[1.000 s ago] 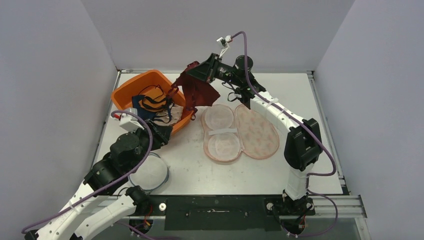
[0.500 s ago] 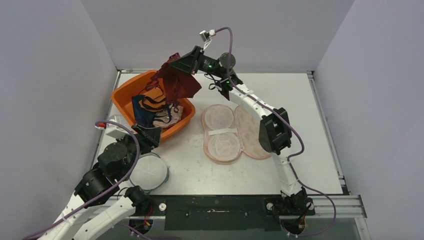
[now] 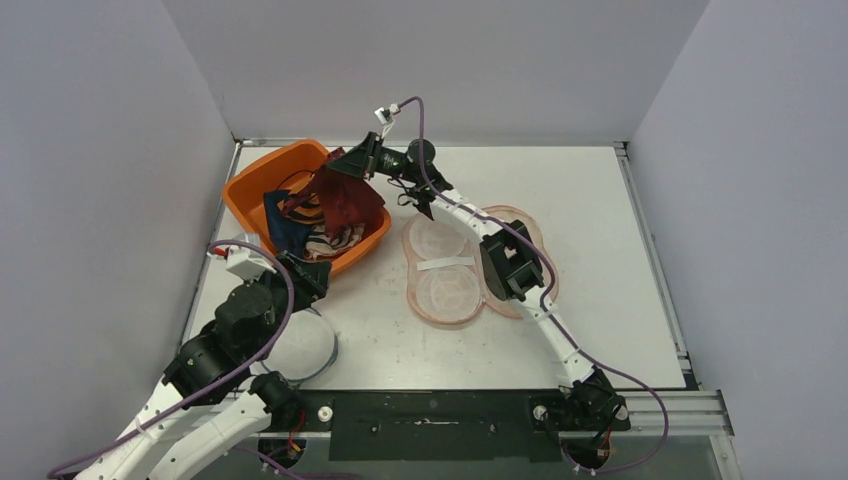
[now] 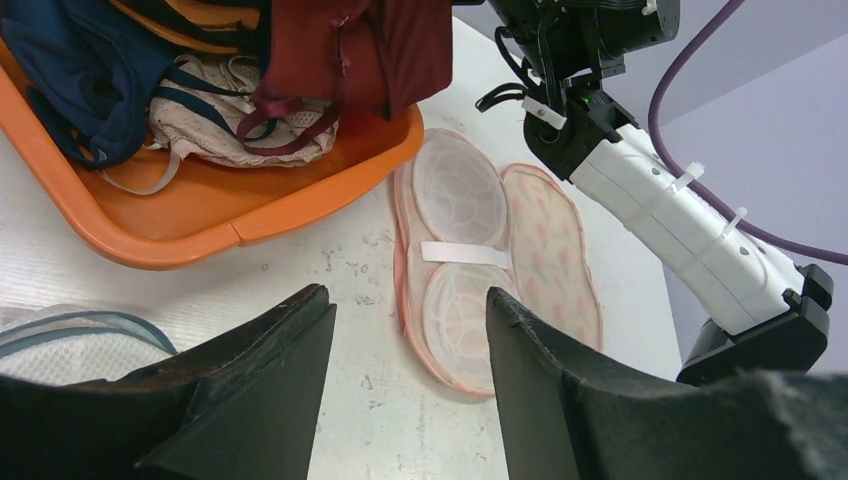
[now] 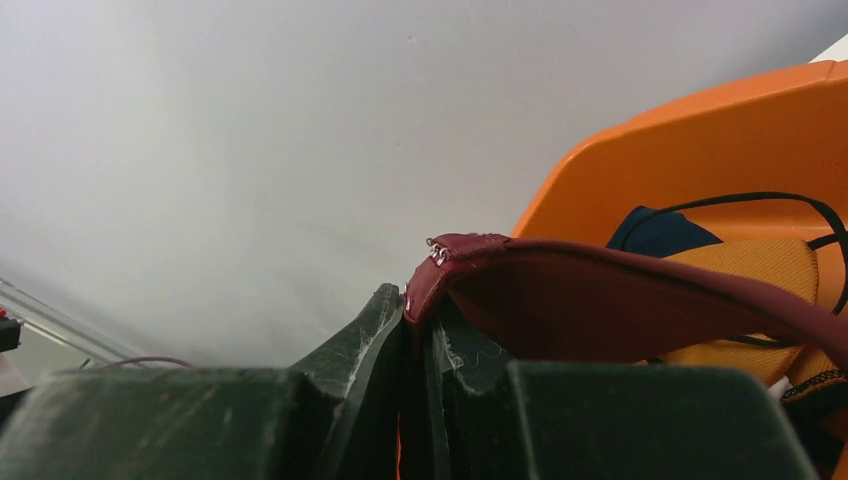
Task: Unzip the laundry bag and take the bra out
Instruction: Place the bra in the bin, then adjust the bra in the bin.
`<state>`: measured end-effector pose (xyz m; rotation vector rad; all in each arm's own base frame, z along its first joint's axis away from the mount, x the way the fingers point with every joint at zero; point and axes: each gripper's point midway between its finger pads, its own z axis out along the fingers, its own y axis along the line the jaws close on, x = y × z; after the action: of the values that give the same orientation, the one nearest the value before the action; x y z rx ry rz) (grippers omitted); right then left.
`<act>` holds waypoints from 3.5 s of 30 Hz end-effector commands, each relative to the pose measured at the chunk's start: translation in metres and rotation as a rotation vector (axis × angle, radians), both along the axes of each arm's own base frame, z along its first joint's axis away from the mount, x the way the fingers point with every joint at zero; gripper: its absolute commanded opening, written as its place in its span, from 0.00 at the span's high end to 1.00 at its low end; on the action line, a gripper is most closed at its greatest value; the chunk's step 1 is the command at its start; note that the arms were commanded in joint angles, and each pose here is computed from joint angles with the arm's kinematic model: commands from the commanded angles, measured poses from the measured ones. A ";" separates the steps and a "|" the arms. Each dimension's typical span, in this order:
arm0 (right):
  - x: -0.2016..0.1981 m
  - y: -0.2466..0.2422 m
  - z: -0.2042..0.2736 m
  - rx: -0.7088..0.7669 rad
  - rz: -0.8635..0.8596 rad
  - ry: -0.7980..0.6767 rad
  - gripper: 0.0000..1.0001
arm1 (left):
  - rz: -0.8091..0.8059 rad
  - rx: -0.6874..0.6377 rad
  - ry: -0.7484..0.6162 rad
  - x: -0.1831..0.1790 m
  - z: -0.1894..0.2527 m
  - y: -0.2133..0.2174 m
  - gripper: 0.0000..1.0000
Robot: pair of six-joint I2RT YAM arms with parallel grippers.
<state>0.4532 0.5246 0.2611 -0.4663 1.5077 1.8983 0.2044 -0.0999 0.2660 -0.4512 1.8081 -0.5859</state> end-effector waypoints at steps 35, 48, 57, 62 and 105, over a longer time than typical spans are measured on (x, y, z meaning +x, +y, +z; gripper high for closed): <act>-0.004 -0.044 0.004 -0.420 -0.349 -0.004 0.04 | 0.067 -0.026 0.146 0.050 -0.018 -0.012 0.34; -0.030 -0.102 0.041 -0.427 -0.497 -0.017 0.03 | 0.170 0.014 0.227 0.136 -0.014 0.021 0.03; -0.114 -0.125 0.026 -0.423 -0.513 -0.088 0.05 | 0.181 0.064 0.299 0.218 -0.035 0.043 0.06; -0.160 -0.136 0.005 -0.477 -0.542 -0.130 0.05 | 0.169 0.085 0.244 0.253 -0.020 0.038 0.04; -0.232 -0.249 -0.023 -0.603 -0.723 -0.164 0.05 | 0.364 0.496 0.406 0.294 -0.061 0.034 1.00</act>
<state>0.2205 0.2785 0.2210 -0.2865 1.8668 0.8153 0.5051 -0.0811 0.1448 -0.5002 2.2573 0.2523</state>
